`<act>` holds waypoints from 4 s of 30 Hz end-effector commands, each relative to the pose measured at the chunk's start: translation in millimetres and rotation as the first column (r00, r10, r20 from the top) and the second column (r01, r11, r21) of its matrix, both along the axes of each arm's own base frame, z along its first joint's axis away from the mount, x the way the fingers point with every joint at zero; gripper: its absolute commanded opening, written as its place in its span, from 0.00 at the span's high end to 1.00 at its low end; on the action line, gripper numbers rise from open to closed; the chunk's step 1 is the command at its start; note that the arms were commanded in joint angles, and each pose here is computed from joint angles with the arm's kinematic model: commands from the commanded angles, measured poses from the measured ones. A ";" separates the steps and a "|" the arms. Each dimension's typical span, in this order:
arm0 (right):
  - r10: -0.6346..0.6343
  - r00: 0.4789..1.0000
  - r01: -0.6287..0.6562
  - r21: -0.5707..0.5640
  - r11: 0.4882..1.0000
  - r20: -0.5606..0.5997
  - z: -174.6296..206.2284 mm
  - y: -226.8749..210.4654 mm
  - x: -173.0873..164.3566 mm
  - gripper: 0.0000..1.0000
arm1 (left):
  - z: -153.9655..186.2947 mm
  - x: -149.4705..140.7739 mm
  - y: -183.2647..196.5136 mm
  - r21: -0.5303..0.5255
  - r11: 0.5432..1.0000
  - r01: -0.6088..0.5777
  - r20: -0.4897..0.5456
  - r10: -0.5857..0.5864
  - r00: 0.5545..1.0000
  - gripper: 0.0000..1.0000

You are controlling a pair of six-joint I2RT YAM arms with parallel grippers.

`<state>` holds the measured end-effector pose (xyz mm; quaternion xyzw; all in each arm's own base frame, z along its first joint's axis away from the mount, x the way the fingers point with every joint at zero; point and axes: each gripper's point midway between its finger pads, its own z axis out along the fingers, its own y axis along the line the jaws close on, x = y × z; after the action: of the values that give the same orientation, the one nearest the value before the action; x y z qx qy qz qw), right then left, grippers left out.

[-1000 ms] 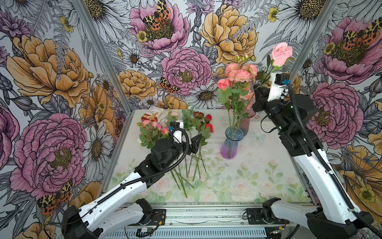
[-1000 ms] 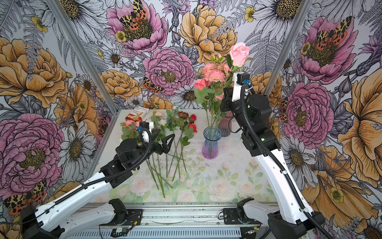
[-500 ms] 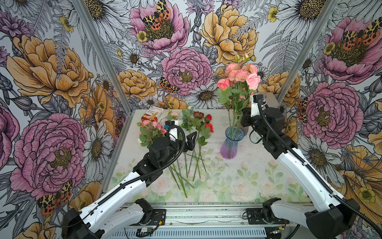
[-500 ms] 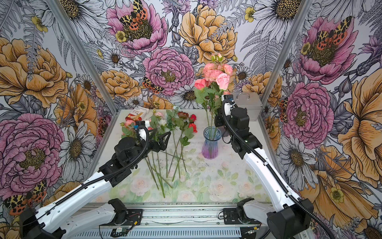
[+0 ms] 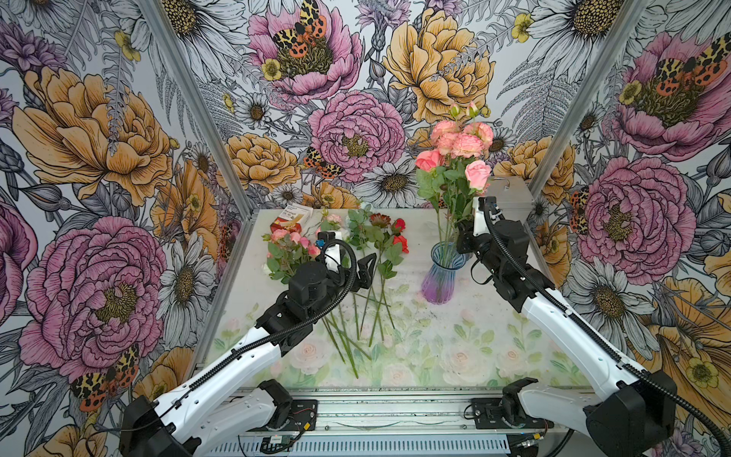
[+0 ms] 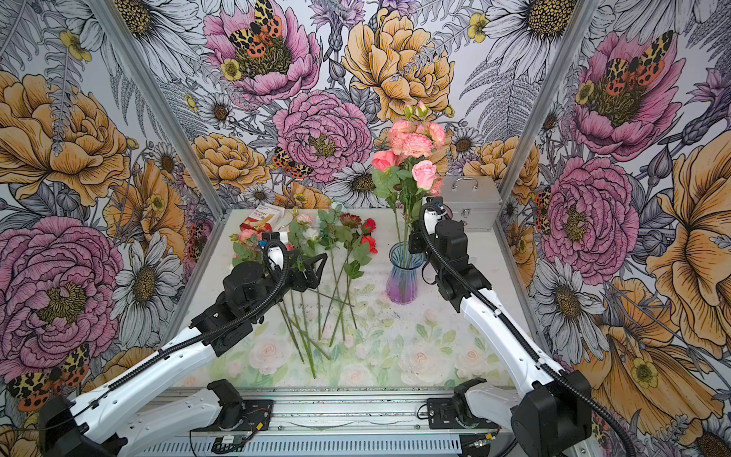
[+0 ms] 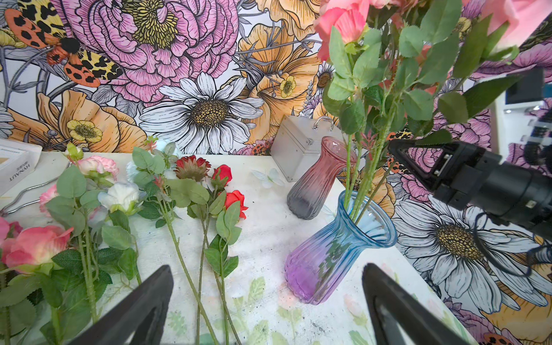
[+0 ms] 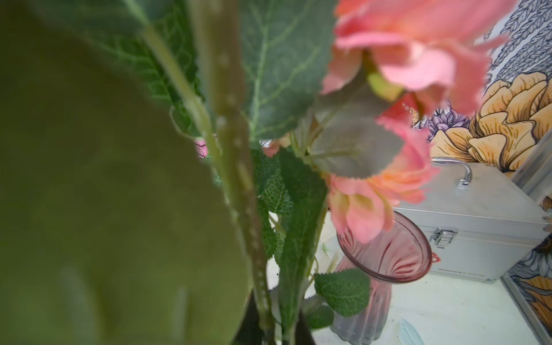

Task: Place the pink flowers into the vase
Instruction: Place the flower in the vase, then pick up the flower at the center of the board.

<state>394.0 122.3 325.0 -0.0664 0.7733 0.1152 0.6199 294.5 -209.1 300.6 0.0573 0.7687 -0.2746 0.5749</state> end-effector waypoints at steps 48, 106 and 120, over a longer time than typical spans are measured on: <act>0.463 0.886 -0.462 -0.058 0.885 -0.003 27.6 100.9 -119.6 0.01 | -193.6 13.5 164.0 0.160 0.807 -0.569 -0.781 0.456 0.427 0.02; 0.472 0.877 -0.475 -0.007 0.880 -0.090 23.5 163.8 -46.9 0.00 | -286.4 58.0 127.1 0.339 0.877 -0.342 -0.819 0.454 0.351 0.66; 0.481 0.871 -0.482 0.020 0.876 -0.096 20.8 165.6 -49.0 0.01 | -291.0 63.7 128.6 0.389 0.862 -0.325 -0.782 0.496 0.378 1.00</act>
<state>350.4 289.6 335.3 -0.2580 0.7705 0.2514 0.5258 358.7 -84.4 17.7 -0.2332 0.9580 -0.0682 0.1526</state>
